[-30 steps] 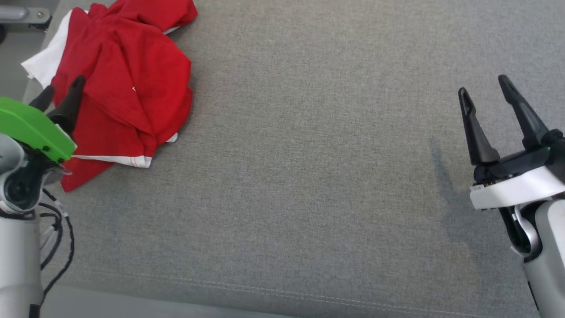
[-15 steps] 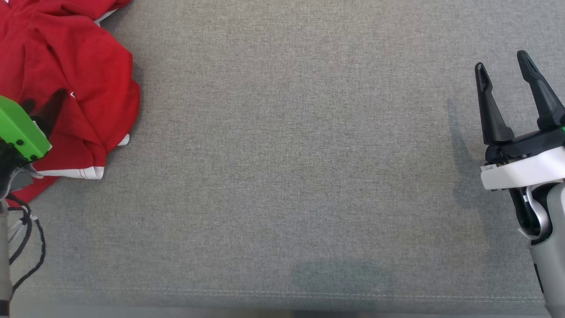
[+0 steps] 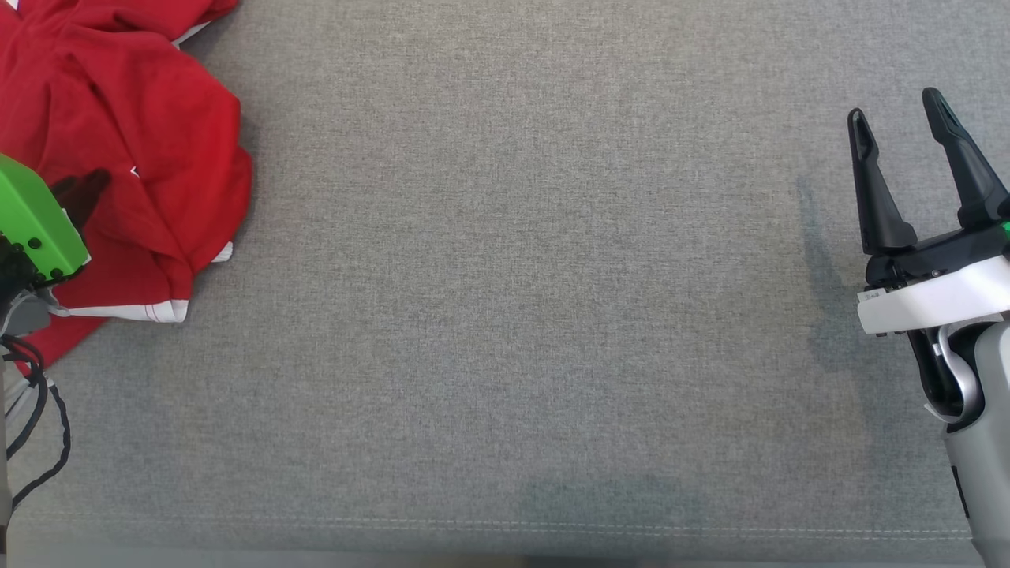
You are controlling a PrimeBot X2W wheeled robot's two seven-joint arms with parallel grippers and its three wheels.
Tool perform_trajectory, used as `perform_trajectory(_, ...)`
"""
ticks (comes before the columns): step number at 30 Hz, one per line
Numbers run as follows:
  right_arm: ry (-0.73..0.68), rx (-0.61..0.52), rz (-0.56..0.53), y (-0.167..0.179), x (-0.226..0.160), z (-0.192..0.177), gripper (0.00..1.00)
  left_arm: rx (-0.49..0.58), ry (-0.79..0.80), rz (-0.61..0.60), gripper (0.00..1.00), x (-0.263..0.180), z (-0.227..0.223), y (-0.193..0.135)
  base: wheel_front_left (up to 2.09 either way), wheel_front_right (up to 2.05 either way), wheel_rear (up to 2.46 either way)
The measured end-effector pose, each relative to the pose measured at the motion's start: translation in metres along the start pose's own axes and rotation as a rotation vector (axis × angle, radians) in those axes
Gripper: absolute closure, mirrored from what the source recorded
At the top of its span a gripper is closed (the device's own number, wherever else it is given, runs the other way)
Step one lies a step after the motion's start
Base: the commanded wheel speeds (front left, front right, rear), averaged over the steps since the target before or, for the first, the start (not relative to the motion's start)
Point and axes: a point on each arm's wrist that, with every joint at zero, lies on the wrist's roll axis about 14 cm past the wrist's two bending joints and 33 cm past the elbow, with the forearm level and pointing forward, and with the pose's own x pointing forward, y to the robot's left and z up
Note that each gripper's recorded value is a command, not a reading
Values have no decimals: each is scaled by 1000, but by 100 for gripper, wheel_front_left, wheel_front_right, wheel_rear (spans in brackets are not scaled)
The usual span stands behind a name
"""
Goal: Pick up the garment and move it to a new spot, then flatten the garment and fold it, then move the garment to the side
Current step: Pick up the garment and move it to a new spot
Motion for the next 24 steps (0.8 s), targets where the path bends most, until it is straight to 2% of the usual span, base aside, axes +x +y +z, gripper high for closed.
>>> perform_trajectory(2,0,2,0,0,0,0,0,-1,9,4,61,1,-1,0,0,0,0)
perform_trajectory(6,-1,7,-7,-3,1,0,0,1,30,3,71,3,-4,-1,0,0,0)
perform_trajectory(7,1,7,-8,-3,1,-1,0,1,36,5,78,3,-5,-1,0,0,0)
perform_trajectory(9,3,7,-10,-4,1,-2,0,2,42,6,100,4,-6,-2,0,0,0)
perform_trajectory(17,4,11,-21,-8,1,-2,0,12,26,-1,100,8,-1,-6,0,0,0)
perform_trajectory(24,6,4,-44,-15,-2,0,0,40,-124,-33,100,-7,45,-19,0,0,0)
